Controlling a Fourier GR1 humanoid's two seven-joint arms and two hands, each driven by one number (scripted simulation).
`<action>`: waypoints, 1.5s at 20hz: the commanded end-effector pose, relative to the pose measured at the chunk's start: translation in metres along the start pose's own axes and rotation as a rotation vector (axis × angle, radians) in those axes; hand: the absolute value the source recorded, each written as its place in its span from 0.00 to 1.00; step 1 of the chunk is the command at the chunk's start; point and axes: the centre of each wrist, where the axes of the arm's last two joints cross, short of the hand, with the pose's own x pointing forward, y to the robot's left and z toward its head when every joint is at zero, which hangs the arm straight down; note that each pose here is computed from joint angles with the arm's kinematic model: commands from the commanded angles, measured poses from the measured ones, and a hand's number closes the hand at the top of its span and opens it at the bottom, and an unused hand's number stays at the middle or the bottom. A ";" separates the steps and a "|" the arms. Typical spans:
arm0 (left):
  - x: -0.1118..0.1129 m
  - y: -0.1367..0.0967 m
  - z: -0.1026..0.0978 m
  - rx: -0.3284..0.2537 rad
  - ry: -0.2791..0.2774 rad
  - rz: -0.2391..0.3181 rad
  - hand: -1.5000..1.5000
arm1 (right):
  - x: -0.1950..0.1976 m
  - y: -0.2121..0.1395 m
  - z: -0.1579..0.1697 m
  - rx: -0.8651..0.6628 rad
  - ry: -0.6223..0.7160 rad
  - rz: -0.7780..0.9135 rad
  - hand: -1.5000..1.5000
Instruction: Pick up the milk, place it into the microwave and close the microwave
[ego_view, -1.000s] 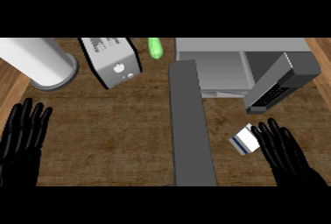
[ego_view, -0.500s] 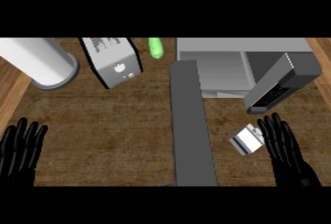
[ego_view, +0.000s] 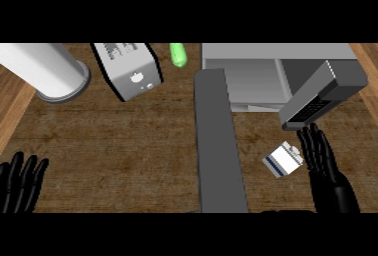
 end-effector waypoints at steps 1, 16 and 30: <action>0.003 -0.005 0.000 -0.003 0.006 0.000 0.00 | -0.021 -0.013 -0.005 -0.033 0.023 0.029 0.00; 0.009 -0.008 0.008 -0.007 -0.010 -0.002 0.00 | -0.089 -0.083 0.020 -0.047 0.084 0.109 0.00; -0.009 -0.007 0.001 -0.008 0.015 0.004 0.00 | -0.144 -0.080 -0.004 -0.013 0.163 0.159 0.00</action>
